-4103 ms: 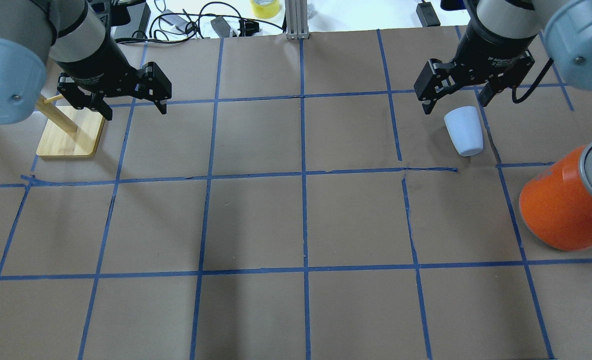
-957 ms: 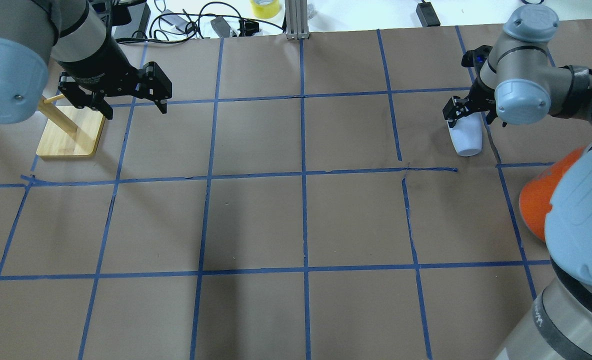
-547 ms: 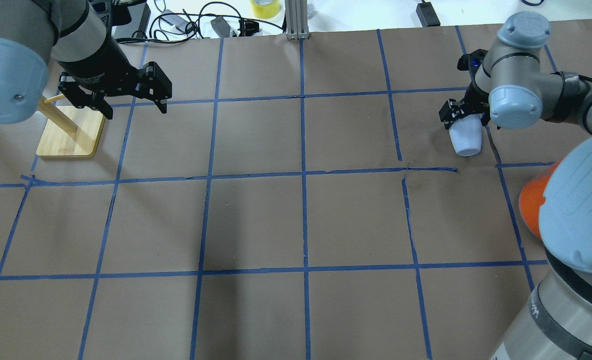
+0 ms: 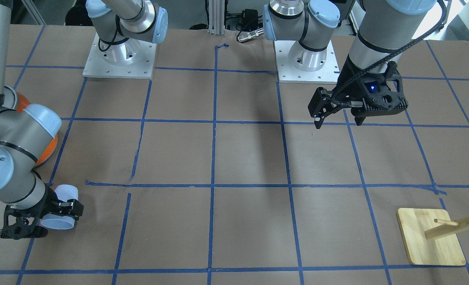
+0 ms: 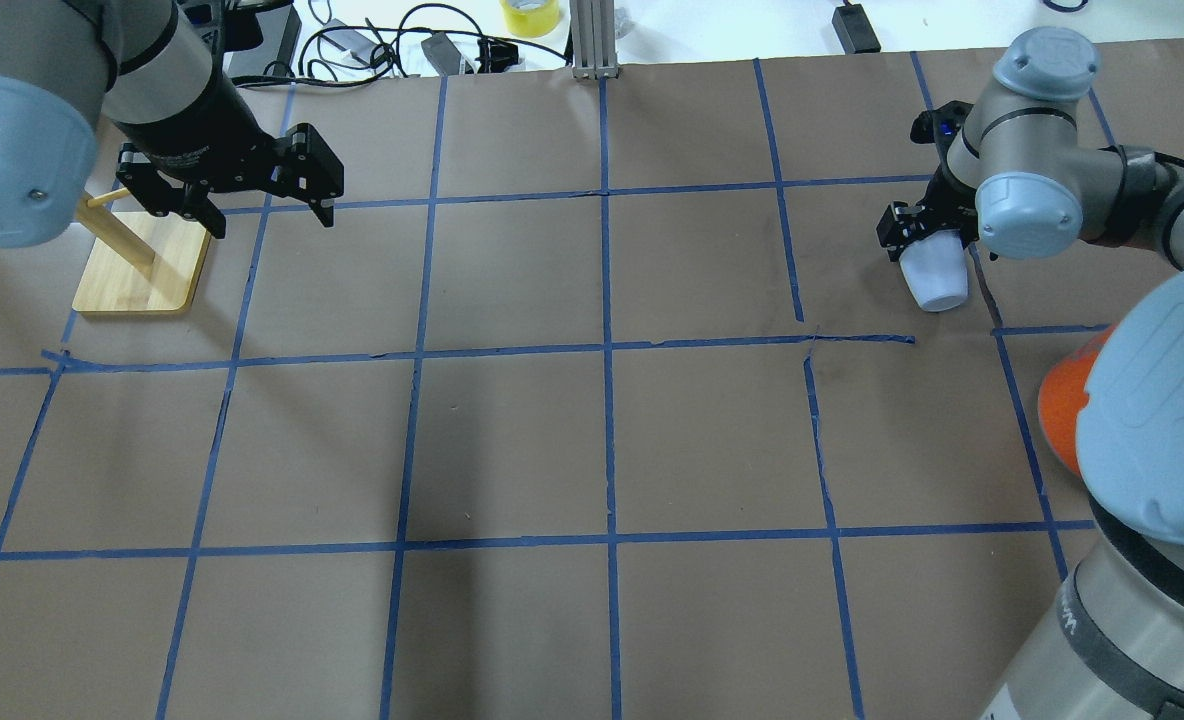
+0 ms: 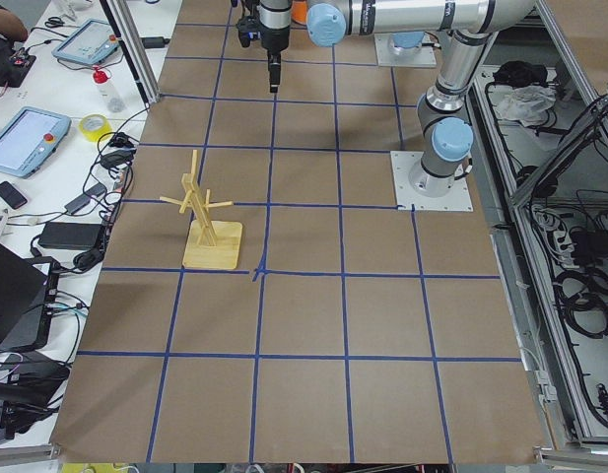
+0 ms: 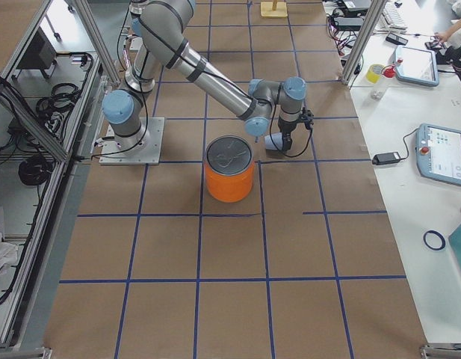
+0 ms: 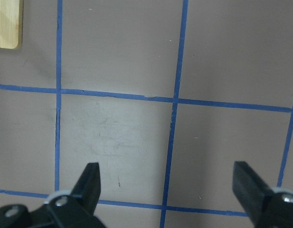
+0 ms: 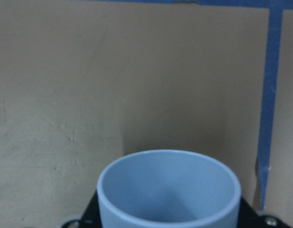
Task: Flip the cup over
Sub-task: 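Carry the cup with the right gripper toward the left arm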
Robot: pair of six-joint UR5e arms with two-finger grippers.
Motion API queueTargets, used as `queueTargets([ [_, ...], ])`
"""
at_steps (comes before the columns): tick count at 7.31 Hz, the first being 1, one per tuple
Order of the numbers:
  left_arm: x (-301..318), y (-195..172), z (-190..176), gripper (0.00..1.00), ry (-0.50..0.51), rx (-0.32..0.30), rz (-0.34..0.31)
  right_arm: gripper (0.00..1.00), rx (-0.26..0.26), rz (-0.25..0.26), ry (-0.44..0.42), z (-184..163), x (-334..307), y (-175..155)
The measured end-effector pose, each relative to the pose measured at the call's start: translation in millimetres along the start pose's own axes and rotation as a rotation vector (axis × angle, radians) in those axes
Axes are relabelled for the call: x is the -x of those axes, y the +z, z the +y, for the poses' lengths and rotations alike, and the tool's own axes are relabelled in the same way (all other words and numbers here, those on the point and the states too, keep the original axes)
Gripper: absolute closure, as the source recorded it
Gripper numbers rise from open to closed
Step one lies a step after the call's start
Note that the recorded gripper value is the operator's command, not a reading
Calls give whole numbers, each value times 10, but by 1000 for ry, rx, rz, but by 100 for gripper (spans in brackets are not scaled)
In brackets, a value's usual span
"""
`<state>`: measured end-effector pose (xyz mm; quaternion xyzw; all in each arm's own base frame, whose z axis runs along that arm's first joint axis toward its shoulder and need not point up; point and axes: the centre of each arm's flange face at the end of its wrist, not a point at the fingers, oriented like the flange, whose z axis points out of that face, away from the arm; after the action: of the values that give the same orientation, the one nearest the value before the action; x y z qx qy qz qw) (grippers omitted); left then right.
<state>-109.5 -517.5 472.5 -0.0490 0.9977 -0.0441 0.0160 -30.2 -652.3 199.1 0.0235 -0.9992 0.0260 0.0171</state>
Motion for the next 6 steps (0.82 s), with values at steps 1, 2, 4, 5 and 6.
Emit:
queueTargets([
  [1,0,0,0,0,0,0,0,96,-28,3,-17,5,71,-230],
  [2,2,-4,0,0,0,-1,0,100,-69,-1,-58,12,281,-551],
  [4,9,-21,-9,0,-1,-11,0,100,-138,-33,-221,65,1291,-997],
  [5,25,-30,-18,0,-3,-17,-1,100,-159,-53,-319,145,1893,-1060],
  [6,56,-31,-28,0,-8,-19,-3,100,-182,-76,-443,274,2492,-1068],
])
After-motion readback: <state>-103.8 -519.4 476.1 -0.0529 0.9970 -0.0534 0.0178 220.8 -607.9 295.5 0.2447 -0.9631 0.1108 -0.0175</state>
